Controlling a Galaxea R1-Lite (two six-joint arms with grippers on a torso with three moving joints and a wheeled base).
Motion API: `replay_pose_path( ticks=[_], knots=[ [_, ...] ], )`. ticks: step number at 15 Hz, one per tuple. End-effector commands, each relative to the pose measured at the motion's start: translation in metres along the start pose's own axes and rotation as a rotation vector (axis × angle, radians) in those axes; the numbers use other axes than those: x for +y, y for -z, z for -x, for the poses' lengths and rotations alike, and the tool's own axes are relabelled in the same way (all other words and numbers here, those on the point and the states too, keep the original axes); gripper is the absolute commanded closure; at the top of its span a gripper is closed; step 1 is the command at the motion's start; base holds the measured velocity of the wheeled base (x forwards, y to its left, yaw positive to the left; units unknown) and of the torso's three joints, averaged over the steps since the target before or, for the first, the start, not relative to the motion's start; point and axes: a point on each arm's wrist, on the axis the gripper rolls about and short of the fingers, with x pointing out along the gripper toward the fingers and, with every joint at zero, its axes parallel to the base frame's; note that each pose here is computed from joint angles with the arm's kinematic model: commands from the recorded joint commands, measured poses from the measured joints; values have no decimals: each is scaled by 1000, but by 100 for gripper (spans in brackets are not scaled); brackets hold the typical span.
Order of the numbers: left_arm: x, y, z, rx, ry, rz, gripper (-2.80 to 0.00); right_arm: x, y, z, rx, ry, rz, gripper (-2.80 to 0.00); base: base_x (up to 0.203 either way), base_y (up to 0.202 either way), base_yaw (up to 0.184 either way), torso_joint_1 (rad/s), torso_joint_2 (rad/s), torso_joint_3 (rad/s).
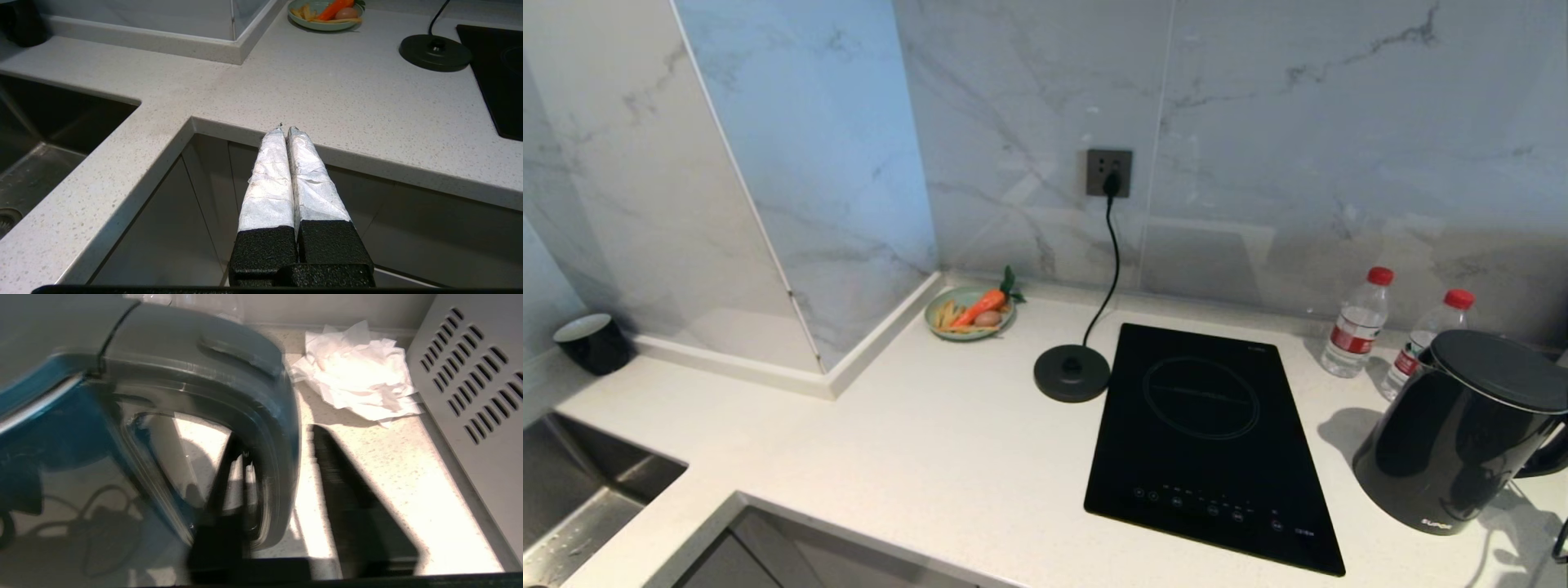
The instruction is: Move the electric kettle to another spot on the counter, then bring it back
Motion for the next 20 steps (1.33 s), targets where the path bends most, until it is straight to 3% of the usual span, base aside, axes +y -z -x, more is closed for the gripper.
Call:
replay_pose_path(
  ticks=[1,12,20],
  knots=[
    [0,0,0,0,0,0,0,0,-3,1,-14,-2,10,-280,0,0,0,0,0,0],
    [0,0,0,0,-1,0,0,14,-22,25,-50,-20,13,-280,0,0,0,0,0,0],
    [0,0,0,0,0,1,0,25,-15,38,-6,-37,-19,-280,0,0,0,0,0,0]
  ],
)
